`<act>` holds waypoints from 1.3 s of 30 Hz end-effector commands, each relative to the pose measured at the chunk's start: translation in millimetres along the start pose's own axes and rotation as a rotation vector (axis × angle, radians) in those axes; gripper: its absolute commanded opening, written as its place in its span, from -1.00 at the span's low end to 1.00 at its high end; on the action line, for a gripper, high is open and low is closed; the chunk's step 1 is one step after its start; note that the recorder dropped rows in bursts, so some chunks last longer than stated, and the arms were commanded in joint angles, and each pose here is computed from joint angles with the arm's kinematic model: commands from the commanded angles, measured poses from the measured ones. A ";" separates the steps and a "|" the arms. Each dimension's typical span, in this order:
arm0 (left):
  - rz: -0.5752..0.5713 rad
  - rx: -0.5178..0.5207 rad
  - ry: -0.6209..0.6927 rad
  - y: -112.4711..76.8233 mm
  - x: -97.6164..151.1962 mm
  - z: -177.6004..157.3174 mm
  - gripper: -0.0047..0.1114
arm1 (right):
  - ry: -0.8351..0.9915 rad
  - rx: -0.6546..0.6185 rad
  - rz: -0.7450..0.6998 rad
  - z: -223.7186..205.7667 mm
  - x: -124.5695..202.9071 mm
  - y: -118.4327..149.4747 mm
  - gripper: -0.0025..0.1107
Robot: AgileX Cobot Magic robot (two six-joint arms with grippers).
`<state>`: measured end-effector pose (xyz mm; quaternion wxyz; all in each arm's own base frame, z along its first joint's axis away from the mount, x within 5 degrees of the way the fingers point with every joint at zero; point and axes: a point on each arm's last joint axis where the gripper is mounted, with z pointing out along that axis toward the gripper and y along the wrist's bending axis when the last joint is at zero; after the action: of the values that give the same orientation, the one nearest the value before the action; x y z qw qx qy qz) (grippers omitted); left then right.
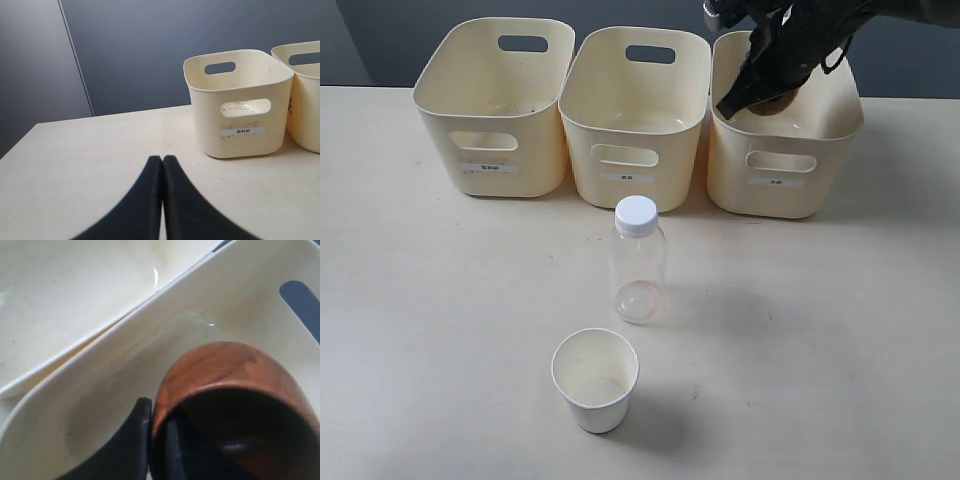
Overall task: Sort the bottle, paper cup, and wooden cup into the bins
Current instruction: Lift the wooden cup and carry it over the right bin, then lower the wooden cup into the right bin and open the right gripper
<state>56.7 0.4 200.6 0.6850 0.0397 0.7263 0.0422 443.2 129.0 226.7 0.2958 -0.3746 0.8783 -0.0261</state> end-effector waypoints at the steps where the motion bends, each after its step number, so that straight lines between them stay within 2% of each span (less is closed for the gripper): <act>1: -0.001 -0.002 -0.010 0.1 -0.3 -0.3 -0.92 | 0.006 -0.006 0.000 10.6 3.7 -10.2 -0.97; 11: -0.001 -0.002 -0.010 0.1 -0.3 -0.3 -0.92 | 0.090 -0.118 0.014 37.3 20.3 -13.0 -0.97; 19: -0.001 -0.002 -0.010 0.1 -0.3 -0.3 -0.92 | 0.154 -0.192 0.016 34.2 17.7 -12.1 -0.97; 36: -0.001 -0.002 -0.010 0.1 -0.3 -0.3 -0.92 | 0.169 -0.199 0.042 33.9 18.7 -11.2 -0.97; 39: -0.001 -0.002 -0.010 0.1 -0.3 -0.3 -0.92 | 0.175 -0.205 0.039 33.7 19.2 -10.8 -0.83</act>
<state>56.7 0.4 200.6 0.6850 0.0397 0.7263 0.0422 456.6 117.3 188.3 0.1757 -0.3840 0.9057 0.0381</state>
